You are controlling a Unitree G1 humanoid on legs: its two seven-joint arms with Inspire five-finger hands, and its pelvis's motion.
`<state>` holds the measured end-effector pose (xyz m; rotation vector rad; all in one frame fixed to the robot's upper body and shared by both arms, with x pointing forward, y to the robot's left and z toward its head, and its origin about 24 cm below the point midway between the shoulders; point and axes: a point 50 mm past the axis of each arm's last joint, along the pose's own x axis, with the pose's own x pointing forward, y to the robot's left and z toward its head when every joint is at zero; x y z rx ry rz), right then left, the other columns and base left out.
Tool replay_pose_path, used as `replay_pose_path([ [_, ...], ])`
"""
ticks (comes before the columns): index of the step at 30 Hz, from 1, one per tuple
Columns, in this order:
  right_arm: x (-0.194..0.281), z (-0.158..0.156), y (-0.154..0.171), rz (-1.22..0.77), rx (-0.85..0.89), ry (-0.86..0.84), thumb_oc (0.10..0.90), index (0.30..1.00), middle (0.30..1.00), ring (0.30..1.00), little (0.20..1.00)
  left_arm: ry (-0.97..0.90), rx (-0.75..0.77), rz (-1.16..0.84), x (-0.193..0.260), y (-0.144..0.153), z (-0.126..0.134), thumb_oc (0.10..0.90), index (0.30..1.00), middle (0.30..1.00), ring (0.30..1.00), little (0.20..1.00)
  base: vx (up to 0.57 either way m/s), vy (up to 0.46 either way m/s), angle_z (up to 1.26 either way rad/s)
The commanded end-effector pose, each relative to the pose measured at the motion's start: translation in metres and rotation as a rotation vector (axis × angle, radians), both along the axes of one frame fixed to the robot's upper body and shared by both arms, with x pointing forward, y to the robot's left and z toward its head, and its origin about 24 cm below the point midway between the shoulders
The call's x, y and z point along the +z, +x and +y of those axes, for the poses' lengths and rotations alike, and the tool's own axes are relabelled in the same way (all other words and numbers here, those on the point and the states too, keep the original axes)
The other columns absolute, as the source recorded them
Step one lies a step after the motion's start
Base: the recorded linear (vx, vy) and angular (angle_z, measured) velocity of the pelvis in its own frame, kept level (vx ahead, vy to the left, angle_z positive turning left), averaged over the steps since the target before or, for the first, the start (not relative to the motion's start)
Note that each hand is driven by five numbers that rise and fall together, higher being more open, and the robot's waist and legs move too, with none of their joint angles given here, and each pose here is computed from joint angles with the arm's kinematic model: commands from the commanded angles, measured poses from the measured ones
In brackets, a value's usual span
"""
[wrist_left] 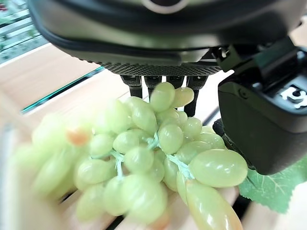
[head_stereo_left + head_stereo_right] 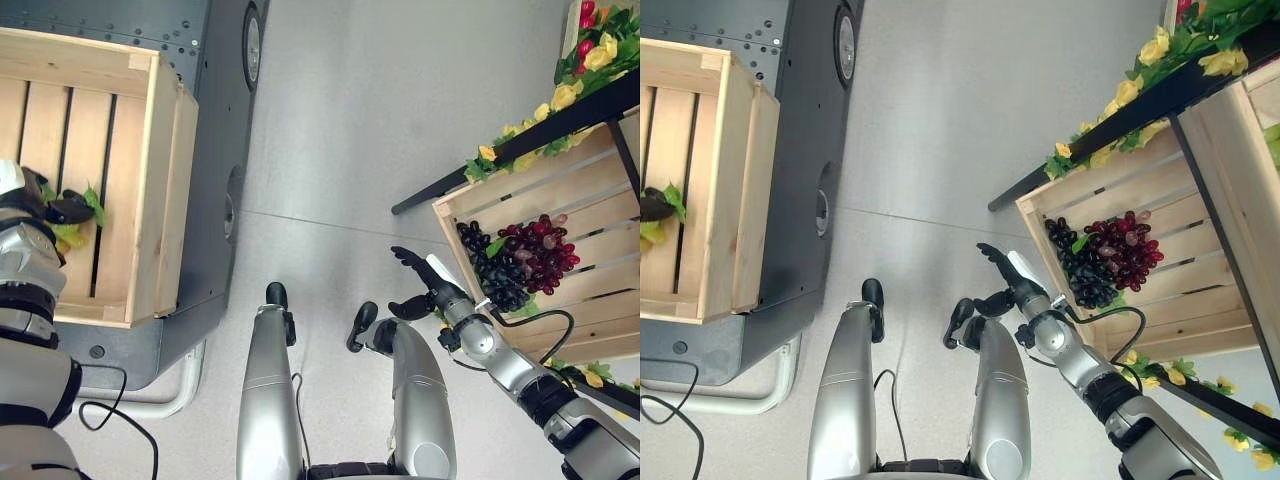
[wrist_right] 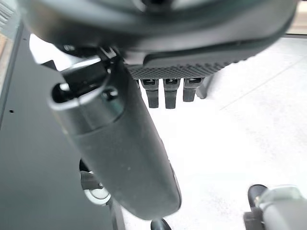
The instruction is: Pick up the fruits from the basket on one side to the basket on the other side
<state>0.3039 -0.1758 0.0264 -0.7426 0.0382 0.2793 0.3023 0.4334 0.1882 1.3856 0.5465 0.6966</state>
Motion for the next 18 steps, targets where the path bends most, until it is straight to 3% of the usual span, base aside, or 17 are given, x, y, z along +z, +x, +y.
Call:
replay_pose_path([
  [1, 0.016, -0.005, -0.003, -0.097, 0.005, 0.089, 0.8, 0.9, 0.9, 0.9, 0.9, 0.102, 0.201, 0.167, -0.021, -0.049, 0.039, 0.8, 0.9, 0.9, 0.9, 0.9, -0.03, -0.033, 0.06],
  [2, 0.017, -0.005, -0.002, -0.095, 0.0, 0.105, 0.8, 0.9, 0.9, 0.9, 0.9, 0.114, 0.172, 0.167, -0.025, -0.048, 0.037, 0.579, 0.568, 0.568, 0.568, 0.568, 0.0, 0.0, 0.0],
  [3, 0.017, -0.005, -0.001, -0.094, -0.001, 0.109, 0.8, 0.9, 0.9, 0.9, 0.9, 0.117, 0.159, 0.165, -0.026, -0.047, 0.036, 0.4, 0.3, 0.3, 0.3, 0.3, 0.0, 0.0, 0.0],
  [11, 0.015, -0.01, -0.002, -0.089, -0.037, 0.162, 0.8, 0.9, 0.9, 0.9, 0.9, 0.146, -0.047, -0.063, -0.038, -0.032, 0.014, 0.4, 0.3, 0.3, 0.3, 0.3, -0.01, -0.036, 0.02],
  [18, 0.011, -0.011, -0.006, -0.074, -0.048, 0.169, 0.8, 0.9, 0.9, 0.9, 0.9, 0.049, -0.131, -0.33, -0.039, -0.025, -0.002, 0.4, 0.3, 0.3, 0.3, 0.3, 0.0, -0.003, 0.01],
])
